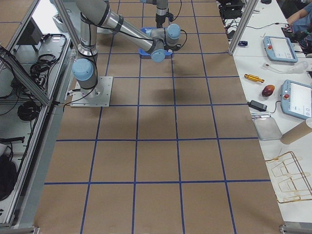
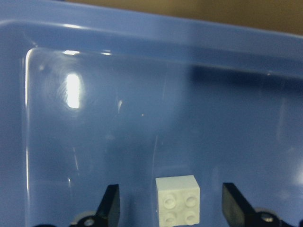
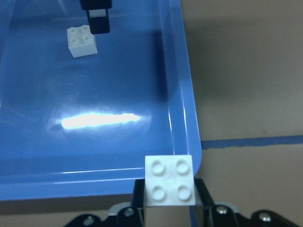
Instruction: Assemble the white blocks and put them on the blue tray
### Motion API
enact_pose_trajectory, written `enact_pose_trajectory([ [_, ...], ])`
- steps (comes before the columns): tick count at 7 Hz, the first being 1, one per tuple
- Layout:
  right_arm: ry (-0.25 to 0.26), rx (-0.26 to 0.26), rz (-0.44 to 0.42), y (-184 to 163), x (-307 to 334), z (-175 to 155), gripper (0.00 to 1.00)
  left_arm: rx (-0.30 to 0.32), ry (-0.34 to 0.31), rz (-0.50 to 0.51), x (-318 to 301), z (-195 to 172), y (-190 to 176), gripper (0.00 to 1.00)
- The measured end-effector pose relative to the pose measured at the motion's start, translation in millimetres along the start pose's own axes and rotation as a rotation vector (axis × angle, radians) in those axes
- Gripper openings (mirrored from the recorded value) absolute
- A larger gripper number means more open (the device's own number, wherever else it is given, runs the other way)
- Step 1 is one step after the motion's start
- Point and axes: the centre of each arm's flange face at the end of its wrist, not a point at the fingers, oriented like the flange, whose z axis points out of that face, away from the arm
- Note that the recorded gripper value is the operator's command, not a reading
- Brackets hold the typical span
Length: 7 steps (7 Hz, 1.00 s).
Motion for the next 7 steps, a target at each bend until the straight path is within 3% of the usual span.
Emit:
enact_pose_trajectory([
  [2,0.008,0.003,-0.013,-31,-25,20,0.00,-0.023,0.020,0.038,-18,2,-2,0.23],
  [7,-0.006,0.015,0.000,-55,-60,60,0.00,-0.081,0.031,0.067,-29,19,12,0.16],
])
